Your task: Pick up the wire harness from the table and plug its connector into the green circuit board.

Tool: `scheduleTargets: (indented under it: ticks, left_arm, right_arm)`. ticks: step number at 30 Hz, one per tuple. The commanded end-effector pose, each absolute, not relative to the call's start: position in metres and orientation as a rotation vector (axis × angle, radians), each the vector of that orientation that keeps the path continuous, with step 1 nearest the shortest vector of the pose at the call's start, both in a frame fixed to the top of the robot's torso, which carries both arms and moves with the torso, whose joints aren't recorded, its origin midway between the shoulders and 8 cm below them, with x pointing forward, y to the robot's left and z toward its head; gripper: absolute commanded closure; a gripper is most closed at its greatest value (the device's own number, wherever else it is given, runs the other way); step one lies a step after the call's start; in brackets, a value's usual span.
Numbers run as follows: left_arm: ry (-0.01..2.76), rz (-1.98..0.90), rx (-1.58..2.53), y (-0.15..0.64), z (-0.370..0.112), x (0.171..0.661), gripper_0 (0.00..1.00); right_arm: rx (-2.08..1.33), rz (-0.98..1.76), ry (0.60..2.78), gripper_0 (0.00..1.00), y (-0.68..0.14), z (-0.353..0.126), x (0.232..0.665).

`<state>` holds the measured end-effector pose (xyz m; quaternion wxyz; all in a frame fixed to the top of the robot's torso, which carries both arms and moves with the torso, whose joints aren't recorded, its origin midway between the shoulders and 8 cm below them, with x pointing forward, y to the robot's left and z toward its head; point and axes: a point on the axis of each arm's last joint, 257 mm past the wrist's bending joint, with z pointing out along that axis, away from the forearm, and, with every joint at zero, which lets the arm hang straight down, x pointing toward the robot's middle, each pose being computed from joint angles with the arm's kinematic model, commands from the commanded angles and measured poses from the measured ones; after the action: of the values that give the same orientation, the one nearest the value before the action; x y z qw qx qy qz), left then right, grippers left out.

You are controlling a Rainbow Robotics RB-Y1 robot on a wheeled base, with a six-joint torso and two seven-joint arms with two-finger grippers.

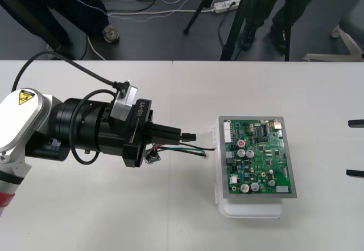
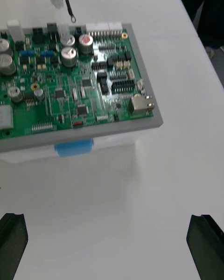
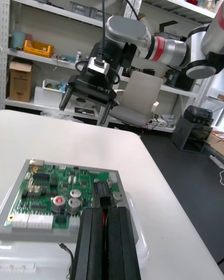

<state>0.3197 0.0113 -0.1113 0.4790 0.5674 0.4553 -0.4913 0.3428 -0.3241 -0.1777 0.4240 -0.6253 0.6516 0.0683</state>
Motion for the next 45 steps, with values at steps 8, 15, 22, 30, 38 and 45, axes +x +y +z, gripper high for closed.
scheduleTargets:
  ticks: [8, 15, 22, 30, 38, 45]
  left_arm:
    - [0.993, -1.106, 1.466, 0.038, -0.153, 0.323, 1.00]
    - [0.976, -1.126, 1.450, 0.040, -0.173, 0.324, 1.00]
    - [0.961, -1.125, 1.433, 0.034, -0.194, 0.326, 1.00]
    - [0.933, -1.112, 1.434, 0.024, -0.211, 0.329, 1.00]
    - [0.928, -1.131, 1.437, 0.012, -0.222, 0.328, 1.00]
    - [0.934, -1.147, 1.424, 0.001, -0.230, 0.334, 1.00]
  right_arm:
    - [-1.672, 0.008, 1.858, 0.00, -0.380, -0.216, 0.337]
    - [-1.723, -0.058, 1.925, 0.00, -0.399, -0.232, 0.333]
    - [-1.819, -0.100, 1.928, 0.00, -0.399, -0.247, 0.330]
    - [-1.943, -0.149, 1.918, 0.00, -0.393, -0.259, 0.327]
    - [-2.051, -0.121, 1.911, 0.00, -0.383, -0.262, 0.327]
    - [-2.119, -0.166, 1.870, 0.00, -0.376, -0.258, 0.342]
